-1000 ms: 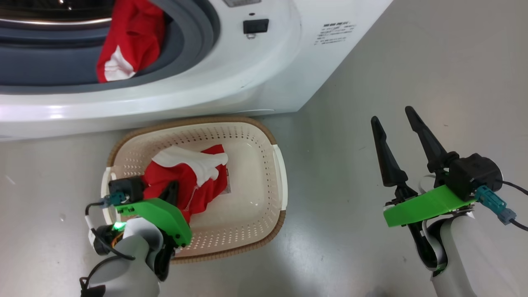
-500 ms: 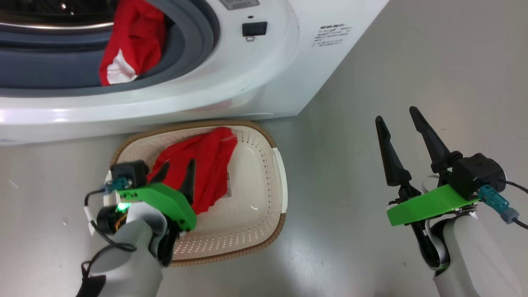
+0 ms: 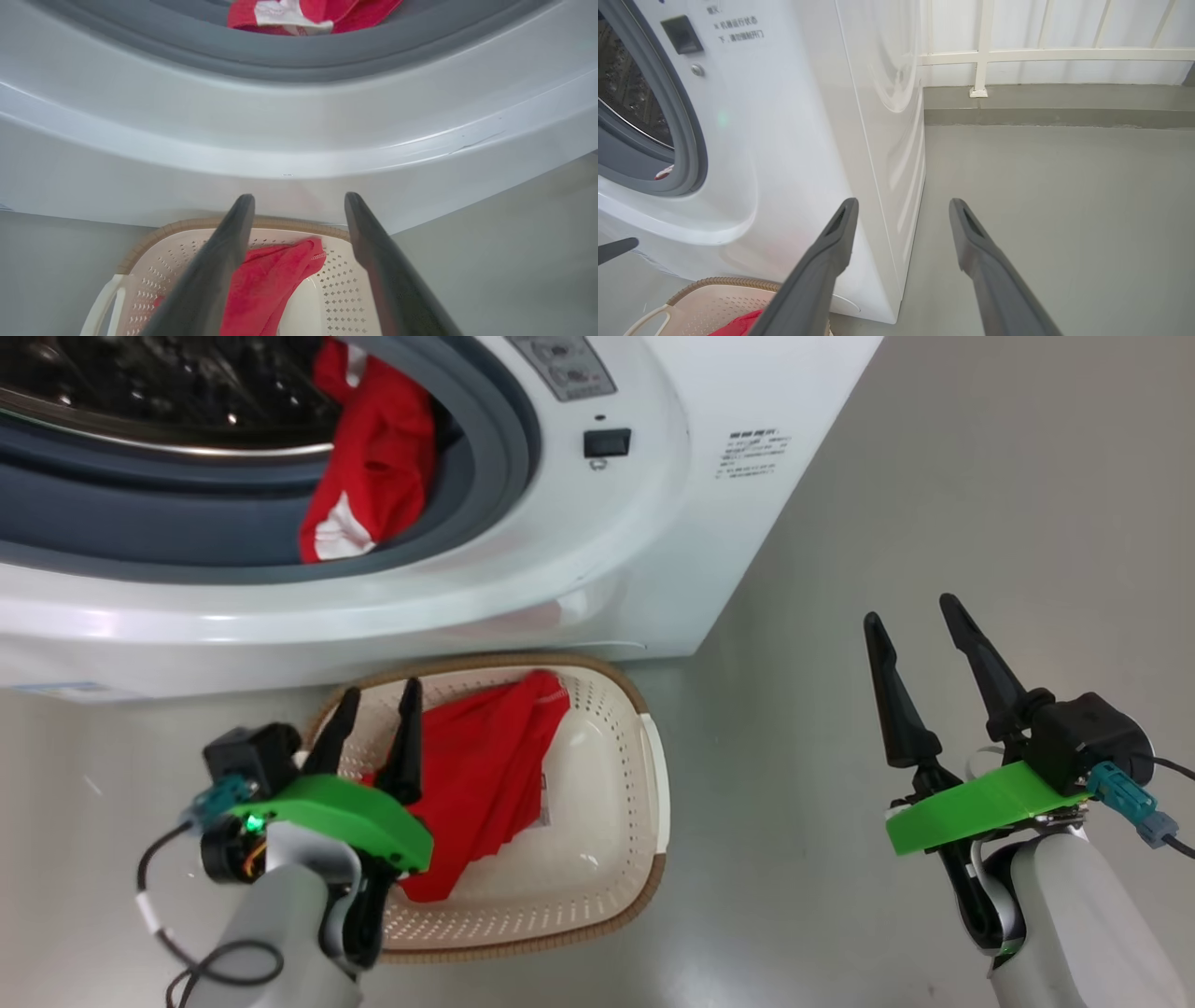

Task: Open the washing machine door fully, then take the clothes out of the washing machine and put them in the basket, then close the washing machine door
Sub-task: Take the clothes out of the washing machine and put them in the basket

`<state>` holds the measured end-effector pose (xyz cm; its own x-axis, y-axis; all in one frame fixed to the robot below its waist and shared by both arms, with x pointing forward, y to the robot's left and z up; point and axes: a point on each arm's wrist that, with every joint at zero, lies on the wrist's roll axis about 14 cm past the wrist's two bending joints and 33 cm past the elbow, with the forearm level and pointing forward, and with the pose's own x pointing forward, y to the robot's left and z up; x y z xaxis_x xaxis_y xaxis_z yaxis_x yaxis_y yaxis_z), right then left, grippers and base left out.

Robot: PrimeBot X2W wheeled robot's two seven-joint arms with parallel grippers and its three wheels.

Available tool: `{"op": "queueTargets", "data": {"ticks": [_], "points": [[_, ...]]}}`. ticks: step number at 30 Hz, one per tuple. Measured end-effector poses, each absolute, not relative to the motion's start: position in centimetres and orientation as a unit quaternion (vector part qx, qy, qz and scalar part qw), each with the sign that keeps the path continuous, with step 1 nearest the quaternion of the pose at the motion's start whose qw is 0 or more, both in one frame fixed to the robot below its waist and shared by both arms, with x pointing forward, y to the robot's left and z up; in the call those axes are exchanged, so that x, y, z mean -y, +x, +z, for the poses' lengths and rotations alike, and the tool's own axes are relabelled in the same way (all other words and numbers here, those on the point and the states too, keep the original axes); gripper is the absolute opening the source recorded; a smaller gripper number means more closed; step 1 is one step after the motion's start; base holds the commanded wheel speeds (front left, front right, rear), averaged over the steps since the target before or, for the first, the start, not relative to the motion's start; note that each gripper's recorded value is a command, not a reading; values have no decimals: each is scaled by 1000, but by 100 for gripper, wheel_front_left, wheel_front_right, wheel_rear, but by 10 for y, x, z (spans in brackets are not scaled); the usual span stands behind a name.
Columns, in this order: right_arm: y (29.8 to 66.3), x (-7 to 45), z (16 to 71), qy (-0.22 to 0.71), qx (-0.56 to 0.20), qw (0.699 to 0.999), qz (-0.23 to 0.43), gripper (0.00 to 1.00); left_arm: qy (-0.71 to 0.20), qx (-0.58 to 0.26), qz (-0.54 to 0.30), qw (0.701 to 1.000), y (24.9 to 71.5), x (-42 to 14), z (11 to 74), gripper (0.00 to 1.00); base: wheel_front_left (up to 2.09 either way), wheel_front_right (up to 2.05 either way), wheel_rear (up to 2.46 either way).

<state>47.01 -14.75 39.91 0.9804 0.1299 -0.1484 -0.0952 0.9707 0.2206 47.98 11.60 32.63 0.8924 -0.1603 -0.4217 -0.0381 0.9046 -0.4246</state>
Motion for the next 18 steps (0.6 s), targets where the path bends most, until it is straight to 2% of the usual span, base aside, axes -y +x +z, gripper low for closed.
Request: {"op": "queueTargets", "data": {"ticks": [7,12,18], "points": [[470,145,422,104,-55,991,63,100,-210,-167,-15,963,470,-138,365,100,0,0,0],[460,144,433,104,-48,991,63,100,-188,-80,-16,979,470,-152,421,100,0,0,0],[452,145,450,102,-29,992,63,100,-185,-7,-12,983,457,-160,470,100,0,0,0]]}}
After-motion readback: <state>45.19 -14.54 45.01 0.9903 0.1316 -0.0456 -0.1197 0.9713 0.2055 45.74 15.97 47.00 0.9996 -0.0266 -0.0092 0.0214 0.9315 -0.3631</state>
